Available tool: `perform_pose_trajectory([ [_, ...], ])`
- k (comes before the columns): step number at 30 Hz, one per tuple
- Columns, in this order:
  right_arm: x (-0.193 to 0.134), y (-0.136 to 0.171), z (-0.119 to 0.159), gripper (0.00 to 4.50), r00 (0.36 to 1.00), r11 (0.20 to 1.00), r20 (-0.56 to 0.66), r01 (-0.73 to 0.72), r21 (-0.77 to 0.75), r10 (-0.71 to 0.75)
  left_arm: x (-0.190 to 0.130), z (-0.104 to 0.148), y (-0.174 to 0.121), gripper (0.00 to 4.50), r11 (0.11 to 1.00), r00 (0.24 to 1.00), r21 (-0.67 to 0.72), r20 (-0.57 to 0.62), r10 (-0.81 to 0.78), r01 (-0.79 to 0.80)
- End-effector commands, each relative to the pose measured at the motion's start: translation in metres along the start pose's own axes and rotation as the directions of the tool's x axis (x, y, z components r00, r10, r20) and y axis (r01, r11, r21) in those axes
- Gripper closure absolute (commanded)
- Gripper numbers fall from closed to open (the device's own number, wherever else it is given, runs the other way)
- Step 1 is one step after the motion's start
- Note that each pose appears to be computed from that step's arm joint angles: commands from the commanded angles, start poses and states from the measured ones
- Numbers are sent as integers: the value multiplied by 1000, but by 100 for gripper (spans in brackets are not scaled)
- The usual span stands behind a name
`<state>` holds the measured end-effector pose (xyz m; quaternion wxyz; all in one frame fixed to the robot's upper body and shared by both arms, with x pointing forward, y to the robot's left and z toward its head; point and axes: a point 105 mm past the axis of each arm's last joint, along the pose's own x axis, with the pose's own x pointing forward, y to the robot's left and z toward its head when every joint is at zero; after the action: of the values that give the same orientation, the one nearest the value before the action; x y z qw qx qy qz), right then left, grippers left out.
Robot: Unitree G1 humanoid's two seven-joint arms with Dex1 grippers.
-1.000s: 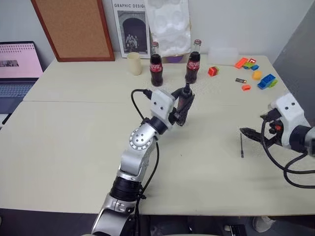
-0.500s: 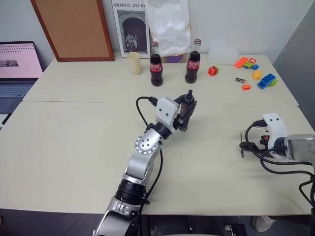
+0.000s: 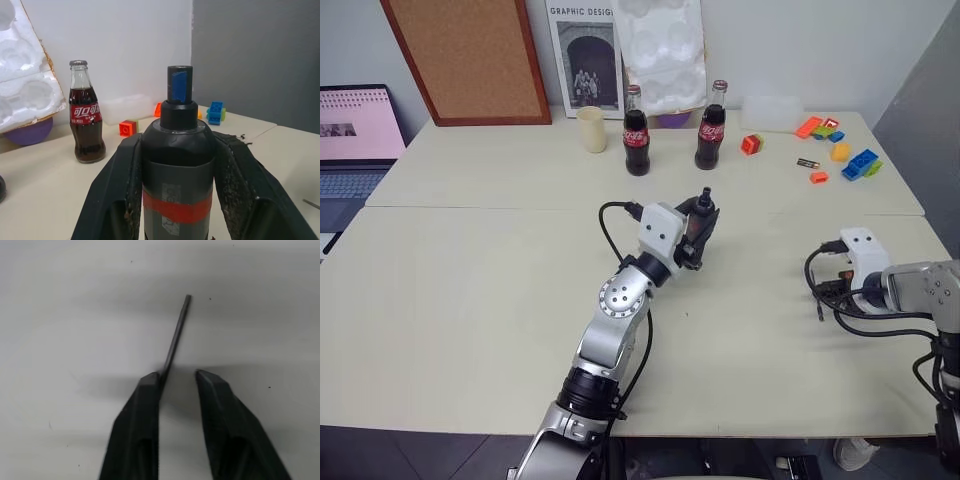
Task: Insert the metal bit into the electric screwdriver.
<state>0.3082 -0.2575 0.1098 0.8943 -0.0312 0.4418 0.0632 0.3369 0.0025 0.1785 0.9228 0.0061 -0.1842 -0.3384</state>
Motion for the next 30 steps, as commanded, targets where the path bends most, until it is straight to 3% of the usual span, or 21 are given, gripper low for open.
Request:
perform_pose_trajectory([
  [1,5,5,-1,439,999,997,-3,-48,54,48,4,20,-2,286,1000,996,24,86,-7,5],
  [10,-4,5,19,450,990,986,124,-85,141,67,4,21,2,286,998,997,54,72,-37,33],
  [13,-26,14,38,450,956,983,273,-145,110,110,3,24,8,286,997,997,56,50,-57,54],
  [17,-54,37,61,450,863,972,471,-230,46,182,2,29,9,286,994,993,19,44,-110,109],
  [19,-69,50,70,450,787,962,574,-272,-9,228,0,31,5,286,985,985,-3,40,-170,171],
  [22,-101,80,79,450,578,907,722,-384,-171,381,-11,33,-9,286,933,938,-94,14,-347,346],
  [27,-130,111,84,450,340,811,776,-470,-350,532,-24,36,-16,286,864,873,-143,-8,-488,482],
  [30,-143,130,81,450,248,742,732,-459,-489,635,-29,33,-17,286,842,847,-131,-25,-531,524],
])
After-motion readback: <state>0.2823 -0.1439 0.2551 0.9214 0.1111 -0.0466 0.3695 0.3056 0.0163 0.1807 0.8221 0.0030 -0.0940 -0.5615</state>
